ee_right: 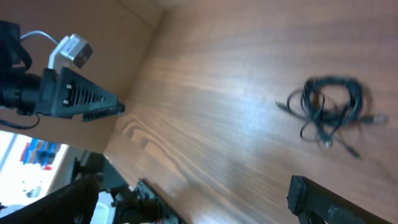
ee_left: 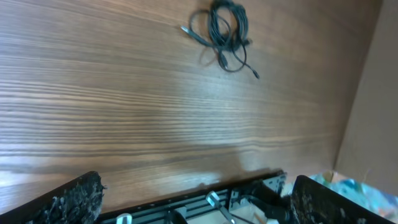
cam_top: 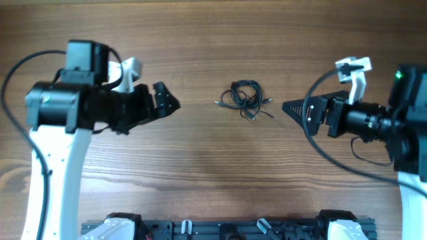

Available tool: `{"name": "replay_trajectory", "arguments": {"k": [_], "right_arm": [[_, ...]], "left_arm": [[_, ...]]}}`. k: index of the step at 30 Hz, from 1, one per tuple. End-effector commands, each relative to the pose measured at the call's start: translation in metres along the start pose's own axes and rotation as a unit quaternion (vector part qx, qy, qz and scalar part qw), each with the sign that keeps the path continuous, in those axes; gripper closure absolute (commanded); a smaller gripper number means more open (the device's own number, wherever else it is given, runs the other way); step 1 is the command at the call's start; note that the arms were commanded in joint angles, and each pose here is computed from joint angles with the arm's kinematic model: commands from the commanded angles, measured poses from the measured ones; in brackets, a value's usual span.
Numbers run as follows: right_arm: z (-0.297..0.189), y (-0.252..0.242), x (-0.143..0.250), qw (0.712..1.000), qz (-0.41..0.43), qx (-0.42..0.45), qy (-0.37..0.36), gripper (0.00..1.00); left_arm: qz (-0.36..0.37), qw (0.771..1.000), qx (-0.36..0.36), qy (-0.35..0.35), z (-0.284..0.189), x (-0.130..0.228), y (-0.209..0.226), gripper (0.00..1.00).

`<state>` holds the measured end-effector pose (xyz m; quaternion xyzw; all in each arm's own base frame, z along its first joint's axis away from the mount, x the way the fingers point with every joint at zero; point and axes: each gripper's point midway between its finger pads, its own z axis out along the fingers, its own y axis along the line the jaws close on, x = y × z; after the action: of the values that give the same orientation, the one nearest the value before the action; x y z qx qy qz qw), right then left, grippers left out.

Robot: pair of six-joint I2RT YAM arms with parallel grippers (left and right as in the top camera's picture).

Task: Untangle cables
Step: 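Lower the left gripper onto the cable bundle and grasp it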

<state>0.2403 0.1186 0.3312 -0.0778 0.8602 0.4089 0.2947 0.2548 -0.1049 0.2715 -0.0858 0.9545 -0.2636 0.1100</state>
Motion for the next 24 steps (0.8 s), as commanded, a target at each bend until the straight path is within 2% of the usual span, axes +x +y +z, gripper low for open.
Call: {"name": "replay_trajectory", "arguments": {"k": [1,3,7,12,19,21,22,24], "right_arm": [[0.001,-0.021,0.001,0.998,0.023,0.058,0.008,0.0],[0.0,-0.03,0.003,0.995,0.039,0.087,0.009,0.0],[-0.001,-0.031,0.005,0.995,0.044,0.088,0.012,0.0],[-0.001,-0.031,0.009,0.995,0.051,0.089,0.018,0.0],[-0.001,-0.031,0.012,0.994,0.057,0.089,0.023,0.0],[-0.001,-0.031,0.012,0.994,0.057,0.089,0.024,0.0],[-0.001,-0.031,0.013,0.994,0.058,0.09,0.025,0.0],[-0.001,-0.031,0.014,0.994,0.06,0.09,0.026,0.0]], "left_arm": [[0.022,0.999,0.022,0.03,0.023,-0.004,-0.02,0.0],[0.033,0.999,0.026,0.034,0.038,-0.011,-0.03,0.0],[0.024,0.998,0.026,0.057,0.077,-0.02,-0.044,0.0],[0.05,0.994,0.025,0.09,0.134,-0.025,-0.058,0.0],[-0.005,0.995,0.029,0.095,0.194,-0.038,-0.073,0.0],[0.006,0.995,0.039,0.088,0.212,-0.044,-0.079,0.0],[0.01,0.995,0.043,0.085,0.217,-0.046,-0.081,0.01],[0.021,0.997,0.042,0.069,0.228,-0.053,-0.084,0.15]]}}
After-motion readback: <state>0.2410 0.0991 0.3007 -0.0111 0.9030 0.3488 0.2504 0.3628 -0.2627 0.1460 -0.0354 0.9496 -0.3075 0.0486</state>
